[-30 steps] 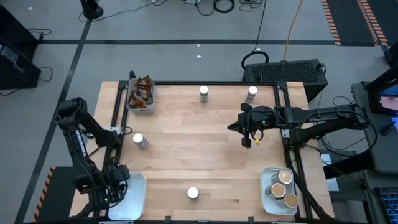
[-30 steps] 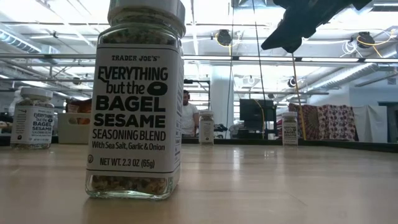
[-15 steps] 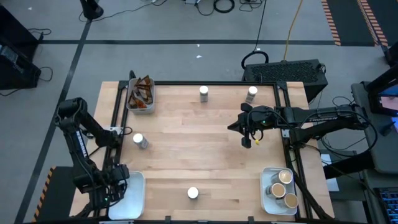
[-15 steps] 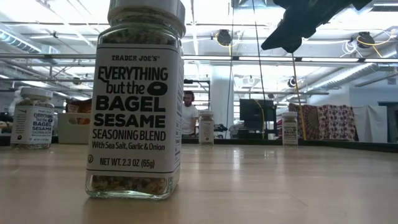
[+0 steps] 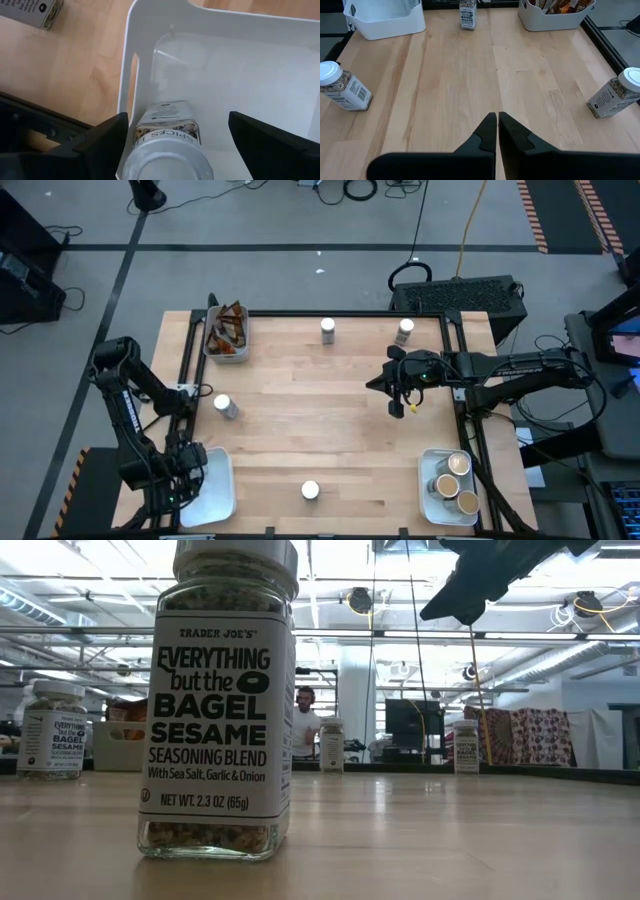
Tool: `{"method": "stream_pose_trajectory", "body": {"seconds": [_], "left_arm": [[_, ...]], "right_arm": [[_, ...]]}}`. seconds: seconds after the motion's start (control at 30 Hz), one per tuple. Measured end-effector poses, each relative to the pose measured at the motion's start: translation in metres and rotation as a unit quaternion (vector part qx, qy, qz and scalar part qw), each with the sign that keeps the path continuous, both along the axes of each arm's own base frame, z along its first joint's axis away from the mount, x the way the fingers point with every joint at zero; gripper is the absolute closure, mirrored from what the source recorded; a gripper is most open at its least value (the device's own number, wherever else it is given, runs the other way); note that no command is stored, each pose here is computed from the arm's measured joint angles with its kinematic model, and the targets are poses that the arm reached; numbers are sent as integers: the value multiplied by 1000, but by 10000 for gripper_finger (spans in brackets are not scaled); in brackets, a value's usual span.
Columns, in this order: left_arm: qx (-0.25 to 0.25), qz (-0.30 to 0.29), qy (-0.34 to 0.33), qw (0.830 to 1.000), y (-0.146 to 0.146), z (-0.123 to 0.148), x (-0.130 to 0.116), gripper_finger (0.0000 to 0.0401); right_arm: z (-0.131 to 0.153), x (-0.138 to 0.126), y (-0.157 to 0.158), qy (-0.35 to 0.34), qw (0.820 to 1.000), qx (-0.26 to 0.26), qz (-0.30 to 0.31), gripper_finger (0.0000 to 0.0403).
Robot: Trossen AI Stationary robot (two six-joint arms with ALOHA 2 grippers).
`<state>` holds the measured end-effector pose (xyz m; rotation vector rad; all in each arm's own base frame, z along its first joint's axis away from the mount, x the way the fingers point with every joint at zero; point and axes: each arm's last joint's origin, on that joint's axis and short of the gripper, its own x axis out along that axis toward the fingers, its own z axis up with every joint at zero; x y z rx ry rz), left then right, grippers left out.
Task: Sort spices by type
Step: Put the white seasoning bottle into the bottom left white bin
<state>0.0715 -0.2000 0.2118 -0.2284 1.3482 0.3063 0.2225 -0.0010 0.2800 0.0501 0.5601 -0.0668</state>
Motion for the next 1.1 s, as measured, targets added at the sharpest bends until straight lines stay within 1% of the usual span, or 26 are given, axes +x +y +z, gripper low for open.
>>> {"method": "stream_pose_trajectory", "body": {"seconds": [0.17, 0.23, 0.3, 0.47, 0.53, 0.6, 0.67, 0.73, 0.93, 1.1], "left_arm": [[-13, 5, -5, 1000, 3, 6, 1, 53], [-18, 5, -12, 1000, 5, 12, 4, 52], [-21, 1, -33, 999, 5, 22, 8, 52], [1, 1, -91, 996, 13, 48, 22, 52], [15, 15, -108, 994, 17, 57, 28, 52], [18, 39, -126, 991, 23, 65, 37, 52], [28, 56, -152, 986, 31, 71, 49, 52], [45, 55, -177, 982, 40, 73, 65, 52], [80, 0, -219, 972, 74, 76, 126, 52], [135, -37, -258, 956, 112, 79, 172, 52]], "right_arm": [[0, 0, 0, 0, 1000, 0, 0, 403], [0, 0, 0, 0, 1000, 3, -2, 403], [0, 0, 0, 0, 1000, 5, -3, 403], [0, 0, 0, 0, 1000, 5, -3, 403], [0, 0, 0, 0, 1000, 5, -3, 403], [0, 0, 0, 0, 1000, 5, -3, 403], [0, 0, 0, 0, 1000, 4, -3, 403], [0, 0, 0, 0, 1000, 4, -3, 403], [0, 0, 0, 0, 1000, 4, -2, 403], [0, 0, 0, 0, 1000, 0, 0, 403]]}}
